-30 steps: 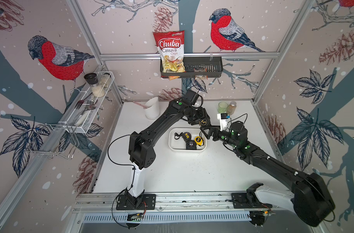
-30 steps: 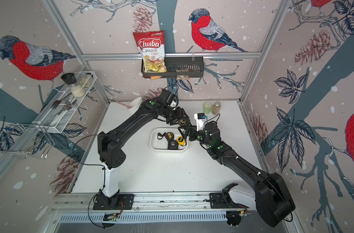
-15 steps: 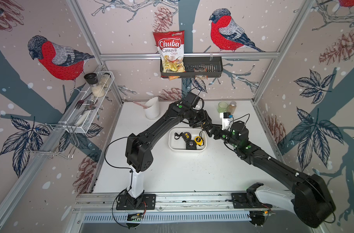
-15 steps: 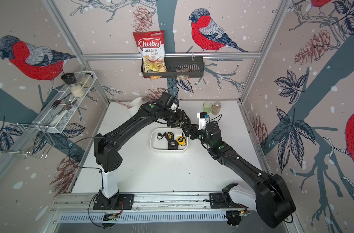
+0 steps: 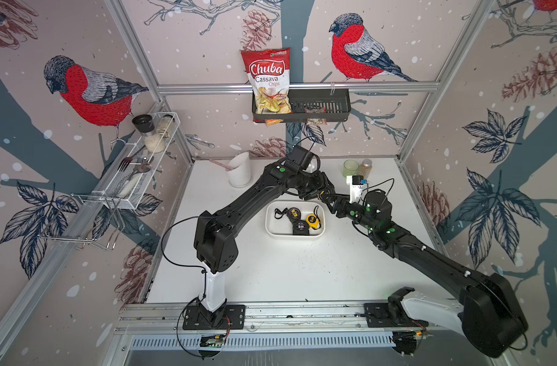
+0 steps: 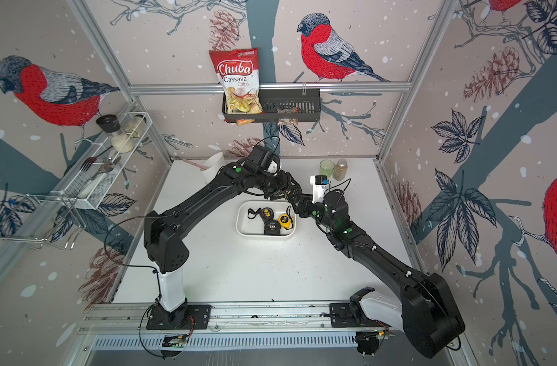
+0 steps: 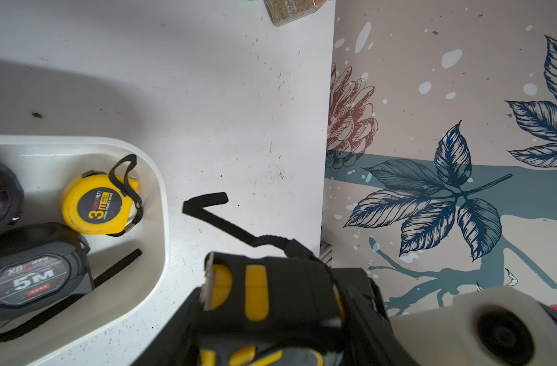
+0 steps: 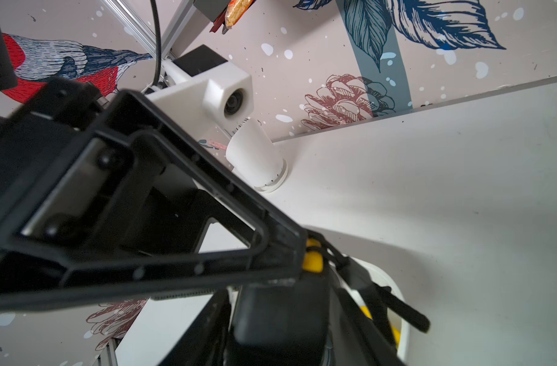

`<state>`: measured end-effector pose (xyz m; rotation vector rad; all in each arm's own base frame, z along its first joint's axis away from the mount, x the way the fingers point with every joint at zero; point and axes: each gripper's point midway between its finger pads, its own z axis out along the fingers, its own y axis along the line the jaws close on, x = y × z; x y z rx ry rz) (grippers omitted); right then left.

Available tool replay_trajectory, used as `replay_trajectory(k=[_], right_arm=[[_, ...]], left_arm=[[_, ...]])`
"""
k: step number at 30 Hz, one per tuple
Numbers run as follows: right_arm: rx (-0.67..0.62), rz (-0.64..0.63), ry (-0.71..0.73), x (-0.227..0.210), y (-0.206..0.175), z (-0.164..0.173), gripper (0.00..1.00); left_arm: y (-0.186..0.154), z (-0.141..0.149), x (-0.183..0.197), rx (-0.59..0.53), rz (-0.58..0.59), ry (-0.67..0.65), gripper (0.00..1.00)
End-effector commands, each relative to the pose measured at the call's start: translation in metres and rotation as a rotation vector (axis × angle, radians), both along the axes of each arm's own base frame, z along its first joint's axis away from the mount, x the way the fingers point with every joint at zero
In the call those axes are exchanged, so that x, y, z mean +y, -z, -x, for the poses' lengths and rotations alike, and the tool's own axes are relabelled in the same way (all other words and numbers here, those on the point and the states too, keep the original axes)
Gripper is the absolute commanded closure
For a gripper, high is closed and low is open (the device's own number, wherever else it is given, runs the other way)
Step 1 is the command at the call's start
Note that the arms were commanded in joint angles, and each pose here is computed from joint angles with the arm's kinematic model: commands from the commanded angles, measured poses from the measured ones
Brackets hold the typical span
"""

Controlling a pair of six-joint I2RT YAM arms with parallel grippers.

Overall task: Take the tape measure out of the storage box
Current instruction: Place the tape measure at the center of the board.

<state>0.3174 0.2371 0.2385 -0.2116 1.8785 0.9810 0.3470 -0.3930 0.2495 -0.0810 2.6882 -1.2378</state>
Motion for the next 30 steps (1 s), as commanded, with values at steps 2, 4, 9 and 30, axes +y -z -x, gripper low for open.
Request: replay_trajectory(k=[2, 4, 9, 30], right_arm=[[-0.021, -0.006, 0.018, 0.000, -0.007, -0.006, 0.58], [-0.022, -0.006, 0.019, 0.000, -0.008, -0.007, 0.67], [-0.022, -0.004, 0.019, 0.001, -0.009, -0.010, 1.00], [-0.059, -0.016, 0.079, -0.017, -0.027, -0.006, 1.00]], left_arm=[[-0.018, 0.004, -0.008, -0.016, 0.074, 0.027, 0.71], [-0.020, 0.005, -0.010, -0.019, 0.083, 0.030, 0.71], [-0.021, 0.005, -0.010, -0.023, 0.091, 0.034, 0.70], [-0.024, -0.002, -0.010, -0.057, 0.109, 0.029, 0.20]])
